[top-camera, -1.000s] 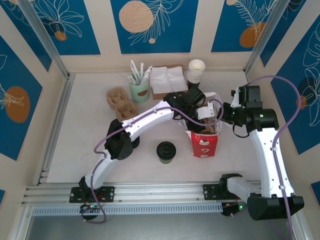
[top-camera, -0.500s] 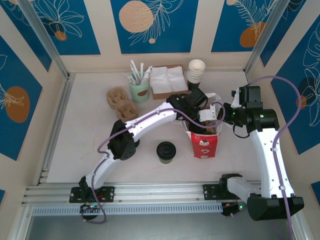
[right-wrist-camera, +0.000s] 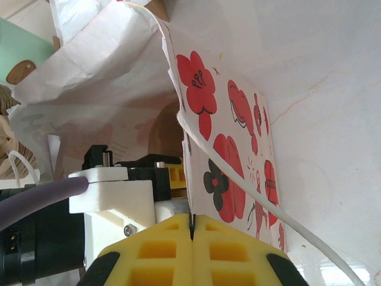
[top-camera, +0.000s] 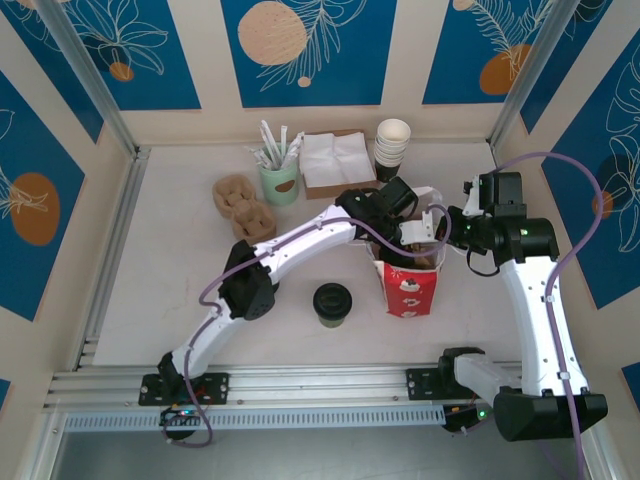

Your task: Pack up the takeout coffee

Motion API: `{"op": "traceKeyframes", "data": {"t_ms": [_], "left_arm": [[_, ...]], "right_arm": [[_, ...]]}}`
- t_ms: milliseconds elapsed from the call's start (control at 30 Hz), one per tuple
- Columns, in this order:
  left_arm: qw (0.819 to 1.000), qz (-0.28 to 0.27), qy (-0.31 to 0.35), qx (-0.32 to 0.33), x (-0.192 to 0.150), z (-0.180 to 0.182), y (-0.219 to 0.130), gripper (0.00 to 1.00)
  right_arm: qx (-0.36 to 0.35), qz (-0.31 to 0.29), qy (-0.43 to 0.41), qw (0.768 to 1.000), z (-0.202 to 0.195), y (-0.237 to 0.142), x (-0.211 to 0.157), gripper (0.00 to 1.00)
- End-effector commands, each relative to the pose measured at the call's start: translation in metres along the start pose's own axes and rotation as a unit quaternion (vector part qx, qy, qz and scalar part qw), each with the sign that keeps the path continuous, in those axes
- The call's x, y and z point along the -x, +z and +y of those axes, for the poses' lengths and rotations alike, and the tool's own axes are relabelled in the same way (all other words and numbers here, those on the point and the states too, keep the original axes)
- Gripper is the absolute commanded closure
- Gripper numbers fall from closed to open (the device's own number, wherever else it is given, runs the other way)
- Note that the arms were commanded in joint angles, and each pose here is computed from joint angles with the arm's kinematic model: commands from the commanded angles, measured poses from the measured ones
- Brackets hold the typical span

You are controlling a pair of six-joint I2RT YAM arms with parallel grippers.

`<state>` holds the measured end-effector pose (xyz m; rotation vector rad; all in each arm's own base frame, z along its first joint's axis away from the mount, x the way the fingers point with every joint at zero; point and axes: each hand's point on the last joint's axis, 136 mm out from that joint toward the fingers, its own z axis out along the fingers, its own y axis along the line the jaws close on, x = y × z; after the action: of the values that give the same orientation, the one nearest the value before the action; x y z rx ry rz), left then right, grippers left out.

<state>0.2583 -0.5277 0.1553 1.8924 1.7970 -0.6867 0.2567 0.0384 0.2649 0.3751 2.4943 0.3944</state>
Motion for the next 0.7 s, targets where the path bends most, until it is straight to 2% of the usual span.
{"op": "traceKeyframes", "data": {"t_ms": [0,400,667], "left_arm": [[0.999,0.011,-0.001,-0.031,-0.003,-0.019,0.015,0.53],[1.0,-0.024,0.011,0.01,0.027,-0.017,-0.032,0.22],[0.998,-0.05,0.018,0.028,0.045,-0.021,-0.072,0.17]], "right_arm": [[0.009,0.009,-0.007,1.0,0.002,0.001,-0.006,1.0],[0.004,0.011,-0.005,1.0,0.0,0.003,-0.008,1.0],[0.007,0.011,-0.002,1.0,0.0,0.002,-0.008,1.0]]}}
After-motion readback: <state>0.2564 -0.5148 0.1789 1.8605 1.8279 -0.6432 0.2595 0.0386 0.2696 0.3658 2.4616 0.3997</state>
